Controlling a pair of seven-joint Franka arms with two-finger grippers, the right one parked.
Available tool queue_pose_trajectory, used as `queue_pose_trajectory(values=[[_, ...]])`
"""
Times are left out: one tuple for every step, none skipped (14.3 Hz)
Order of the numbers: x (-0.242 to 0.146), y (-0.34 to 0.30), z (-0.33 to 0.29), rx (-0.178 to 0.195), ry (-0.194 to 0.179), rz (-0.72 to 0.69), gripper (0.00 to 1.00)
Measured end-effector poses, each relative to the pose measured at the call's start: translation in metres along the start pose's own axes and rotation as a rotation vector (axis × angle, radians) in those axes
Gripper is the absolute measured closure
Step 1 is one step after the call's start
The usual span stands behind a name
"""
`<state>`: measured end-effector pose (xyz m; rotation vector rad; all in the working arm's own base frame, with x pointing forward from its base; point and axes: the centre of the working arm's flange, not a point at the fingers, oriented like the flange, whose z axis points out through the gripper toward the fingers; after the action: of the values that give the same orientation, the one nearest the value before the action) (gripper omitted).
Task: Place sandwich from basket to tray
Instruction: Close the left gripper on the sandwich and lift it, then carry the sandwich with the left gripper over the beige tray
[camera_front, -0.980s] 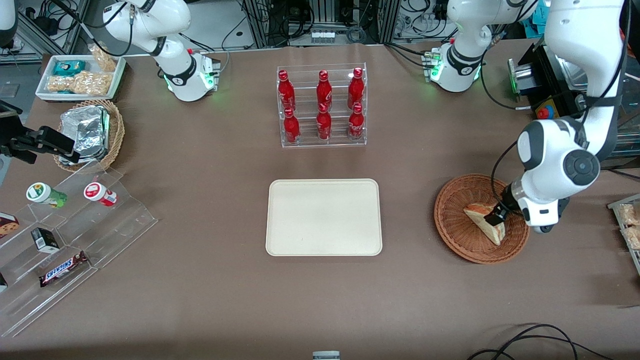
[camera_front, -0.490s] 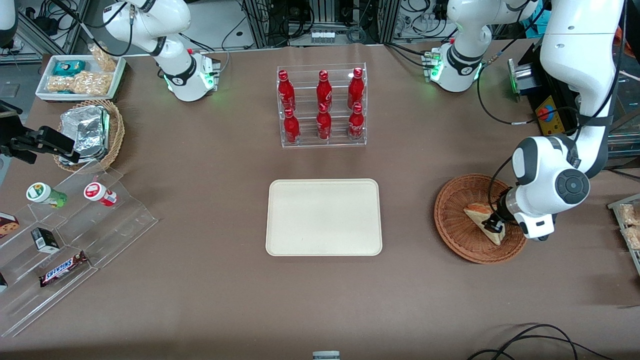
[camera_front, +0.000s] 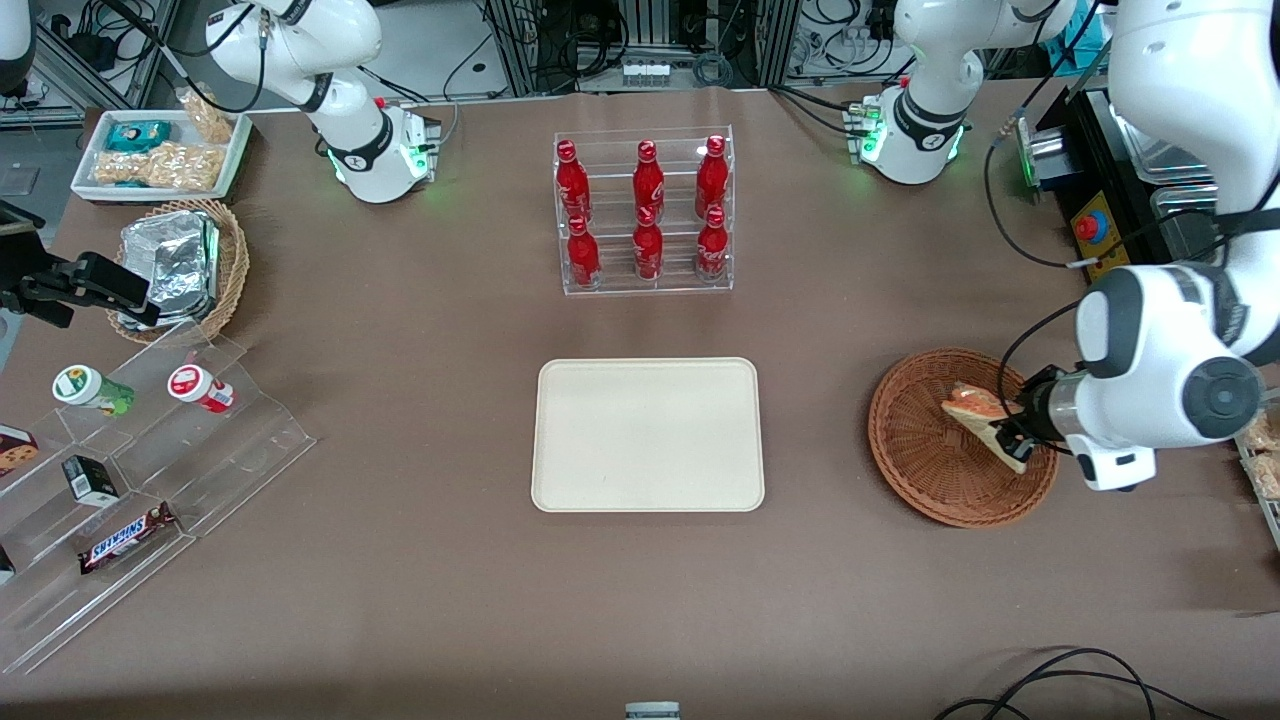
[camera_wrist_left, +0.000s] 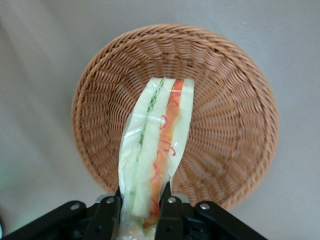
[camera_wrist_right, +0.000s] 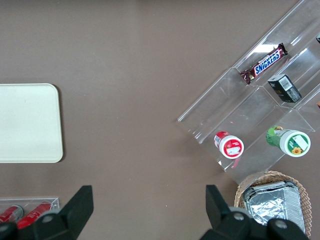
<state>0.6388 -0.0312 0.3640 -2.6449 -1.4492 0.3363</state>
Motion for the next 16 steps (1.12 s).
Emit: queue_pose_trajectory(values=[[-0.014, 0.008, -0.006, -0.001, 0.003, 0.026, 0.78], [-0.034, 0.019, -0.006, 0.001, 0.007, 0.061, 0.83], [-0.057, 0.031, -0.003, 0.007, 0.008, 0.104, 0.85], [-0.085, 0.045, 0.003, 0.009, 0.009, 0.156, 0.85], [-0.115, 0.061, 0.009, -0.004, 0.014, 0.215, 0.85], [-0.142, 0.076, 0.014, -0.026, 0.021, 0.292, 0.85], [-0.168, 0.088, 0.019, -0.049, 0.023, 0.398, 0.85], [-0.192, 0.099, 0.022, -0.068, 0.02, 0.495, 0.85], [-0.214, 0.109, 0.023, -0.082, 0.018, 0.572, 0.85], [-0.236, 0.12, 0.023, -0.091, 0.031, 0.637, 0.85], [-0.257, 0.131, 0.023, -0.086, 0.066, 0.696, 0.85], [-0.278, 0.141, 0.026, -0.077, 0.105, 0.745, 0.85], [-0.299, 0.15, 0.031, -0.074, 0.128, 0.786, 0.85], [-0.317, 0.159, 0.038, -0.078, 0.137, 0.813, 0.85], [-0.333, 0.167, 0.044, -0.093, 0.143, 0.833, 0.85], [-0.346, 0.175, 0.051, -0.12, 0.147, 0.847, 0.85]])
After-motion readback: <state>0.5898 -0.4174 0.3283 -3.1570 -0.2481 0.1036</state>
